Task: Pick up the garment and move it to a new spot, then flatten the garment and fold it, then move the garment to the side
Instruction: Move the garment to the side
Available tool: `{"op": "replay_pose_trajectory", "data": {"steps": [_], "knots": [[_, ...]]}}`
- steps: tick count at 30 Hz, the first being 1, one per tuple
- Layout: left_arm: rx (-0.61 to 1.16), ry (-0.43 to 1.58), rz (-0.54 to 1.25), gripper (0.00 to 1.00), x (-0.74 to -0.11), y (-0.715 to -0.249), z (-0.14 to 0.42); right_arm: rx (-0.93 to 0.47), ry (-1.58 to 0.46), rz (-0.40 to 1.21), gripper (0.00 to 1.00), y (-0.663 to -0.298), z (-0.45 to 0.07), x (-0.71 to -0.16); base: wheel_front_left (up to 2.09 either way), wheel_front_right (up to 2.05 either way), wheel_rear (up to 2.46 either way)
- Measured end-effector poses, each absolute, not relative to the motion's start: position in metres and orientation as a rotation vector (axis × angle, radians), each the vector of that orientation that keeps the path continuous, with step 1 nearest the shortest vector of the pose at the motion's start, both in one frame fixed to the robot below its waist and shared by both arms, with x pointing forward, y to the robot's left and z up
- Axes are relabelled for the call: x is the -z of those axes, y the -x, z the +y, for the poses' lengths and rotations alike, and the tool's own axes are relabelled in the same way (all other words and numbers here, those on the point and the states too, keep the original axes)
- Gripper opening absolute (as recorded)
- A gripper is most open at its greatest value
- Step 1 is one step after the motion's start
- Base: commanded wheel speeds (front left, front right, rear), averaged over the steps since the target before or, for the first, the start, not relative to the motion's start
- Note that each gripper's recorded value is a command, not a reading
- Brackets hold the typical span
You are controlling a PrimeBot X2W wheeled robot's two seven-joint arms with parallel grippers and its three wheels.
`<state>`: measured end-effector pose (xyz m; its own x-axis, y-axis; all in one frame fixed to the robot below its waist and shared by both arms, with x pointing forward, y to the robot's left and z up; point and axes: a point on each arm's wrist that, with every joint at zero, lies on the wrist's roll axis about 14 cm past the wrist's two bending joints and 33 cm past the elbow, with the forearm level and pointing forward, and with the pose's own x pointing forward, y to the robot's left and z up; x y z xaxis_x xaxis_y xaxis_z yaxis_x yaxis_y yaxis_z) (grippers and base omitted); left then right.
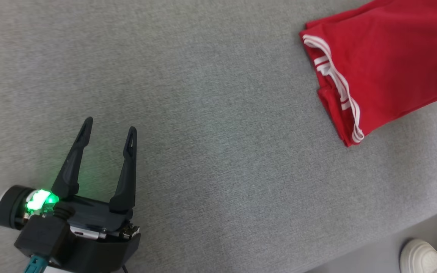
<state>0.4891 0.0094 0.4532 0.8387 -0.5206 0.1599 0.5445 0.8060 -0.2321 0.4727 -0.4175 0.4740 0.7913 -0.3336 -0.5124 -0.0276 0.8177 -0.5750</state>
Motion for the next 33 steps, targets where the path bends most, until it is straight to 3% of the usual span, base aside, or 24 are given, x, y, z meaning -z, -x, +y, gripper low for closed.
{"op": "replay_pose_trajectory", "data": {"steps": [13,23,24,25,26,27,33], "knots": [[0.605,0.286,-0.103,1.00,-0.444,-0.499,-0.001,0.266,0.653,0.637,0.00,-0.462,-0.454,-0.490,0.00,0.00,0.00],[0.591,0.272,-0.093,1.00,-0.440,-0.498,0.006,0.258,0.656,0.615,0.00,-0.467,-0.455,-0.489,0.00,0.00,0.00],[0.590,0.272,-0.094,1.00,-0.441,-0.498,0.007,0.259,0.652,0.611,0.34,-0.468,-0.454,-0.489,0.00,0.00,0.00],[0.589,0.272,-0.093,1.00,-0.441,-0.498,0.007,0.256,0.651,0.604,0.74,-0.469,-0.453,-0.489,0.00,0.00,0.00],[0.589,0.272,-0.093,1.00,-0.441,-0.498,0.007,0.256,0.651,0.604,0.74,-0.469,-0.453,-0.489,0.00,0.00,0.00],[0.588,0.272,-0.093,1.00,-0.442,-0.497,0.007,0.252,0.650,0.596,1.00,-0.471,-0.451,-0.489,0.00,0.00,0.00],[0.566,0.267,-0.102,1.00,-0.450,-0.495,0.013,0.228,0.623,0.558,1.00,-0.472,-0.438,-0.488,0.00,0.00,0.00]]}}
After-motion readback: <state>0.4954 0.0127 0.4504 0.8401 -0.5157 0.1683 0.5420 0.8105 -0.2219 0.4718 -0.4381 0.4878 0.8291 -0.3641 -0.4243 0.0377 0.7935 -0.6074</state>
